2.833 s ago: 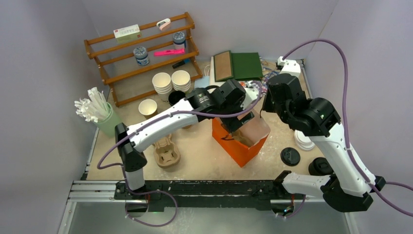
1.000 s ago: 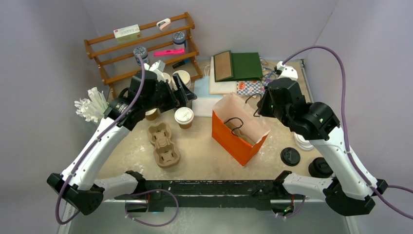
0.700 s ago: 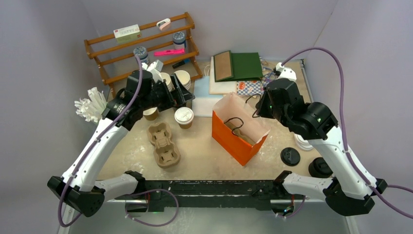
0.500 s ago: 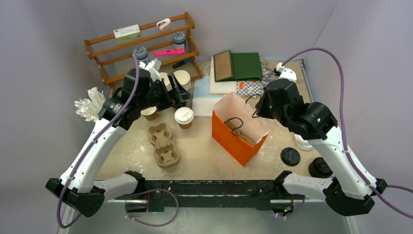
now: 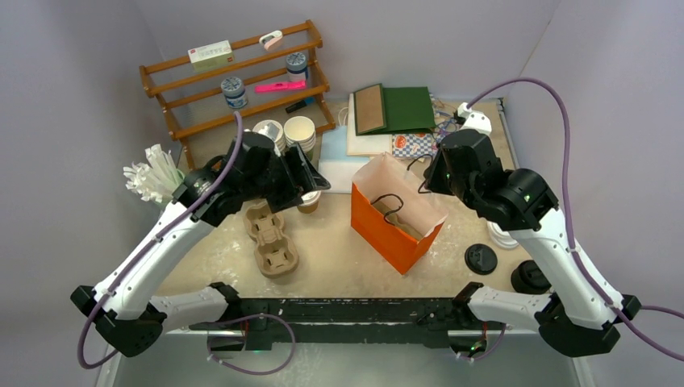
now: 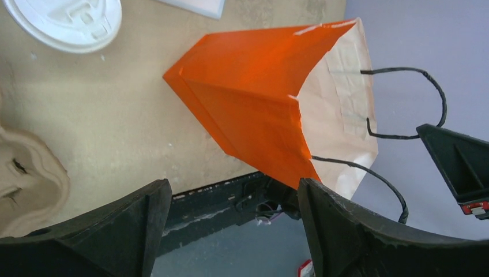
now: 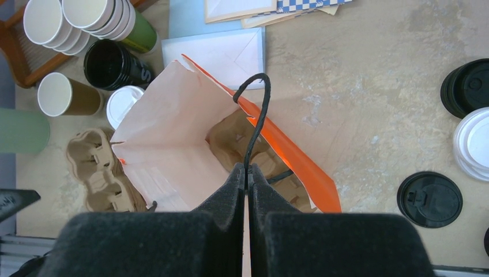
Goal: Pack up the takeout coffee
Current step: Adjust the takeout bag at the center of the board.
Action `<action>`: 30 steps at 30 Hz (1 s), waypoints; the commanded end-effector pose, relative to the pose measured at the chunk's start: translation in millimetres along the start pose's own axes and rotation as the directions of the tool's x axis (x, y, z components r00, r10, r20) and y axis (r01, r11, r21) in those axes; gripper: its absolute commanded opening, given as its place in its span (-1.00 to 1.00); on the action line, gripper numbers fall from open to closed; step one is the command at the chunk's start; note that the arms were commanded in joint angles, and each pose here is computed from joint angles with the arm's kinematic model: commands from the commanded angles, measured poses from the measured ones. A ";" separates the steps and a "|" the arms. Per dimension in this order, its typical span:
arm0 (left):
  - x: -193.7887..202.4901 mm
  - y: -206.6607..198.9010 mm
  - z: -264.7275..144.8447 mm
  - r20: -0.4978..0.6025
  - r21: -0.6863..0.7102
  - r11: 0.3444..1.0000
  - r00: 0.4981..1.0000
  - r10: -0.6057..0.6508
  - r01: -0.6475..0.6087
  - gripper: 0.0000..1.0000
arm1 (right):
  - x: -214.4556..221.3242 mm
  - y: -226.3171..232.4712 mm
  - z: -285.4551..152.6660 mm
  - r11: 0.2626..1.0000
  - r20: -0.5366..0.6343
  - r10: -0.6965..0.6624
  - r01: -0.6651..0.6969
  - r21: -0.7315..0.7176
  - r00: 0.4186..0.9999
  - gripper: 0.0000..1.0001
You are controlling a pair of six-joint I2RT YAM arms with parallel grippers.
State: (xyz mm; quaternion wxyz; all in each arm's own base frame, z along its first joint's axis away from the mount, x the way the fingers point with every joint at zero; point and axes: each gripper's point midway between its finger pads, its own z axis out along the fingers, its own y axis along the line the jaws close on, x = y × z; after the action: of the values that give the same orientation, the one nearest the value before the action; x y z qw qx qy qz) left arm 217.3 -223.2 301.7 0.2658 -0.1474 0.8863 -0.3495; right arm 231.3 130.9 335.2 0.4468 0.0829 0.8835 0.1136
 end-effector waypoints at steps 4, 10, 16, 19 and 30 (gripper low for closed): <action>8.4 4.7 2.5 0.049 -0.061 0.985 0.987 -0.156 0.159 0.67 | -14.7 8.3 0.4 1.000 0.034 -0.017 0.017 -0.016 0.999 -1.00; 14.9 -18.0 18.6 0.010 -0.016 0.981 0.981 -0.193 0.193 0.63 | -14.2 8.5 1.3 0.999 0.026 -0.032 0.032 -0.010 0.999 -1.00; 31.7 -28.7 40.9 -0.026 -0.048 0.942 0.943 -0.333 0.332 0.65 | -13.3 9.9 0.7 0.999 0.022 -0.026 0.027 -0.020 0.999 -1.00; 39.6 -37.1 50.8 -0.029 -0.061 0.922 0.922 -0.385 0.383 0.65 | -13.0 9.8 0.2 1.000 0.025 -0.020 0.021 -0.023 0.999 -1.00; 45.5 -65.8 80.2 -0.030 -0.034 0.928 0.928 -0.372 0.371 0.60 | -18.1 7.9 -6.4 0.999 0.051 -0.010 0.012 -0.035 0.999 -1.00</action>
State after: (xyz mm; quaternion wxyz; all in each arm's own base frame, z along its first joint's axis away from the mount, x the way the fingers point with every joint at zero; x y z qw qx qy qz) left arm 215.7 -323.2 250.5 0.1502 -0.2956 0.8771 -0.3474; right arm 236.9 134.6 339.0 0.4521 0.0685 0.8825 0.1101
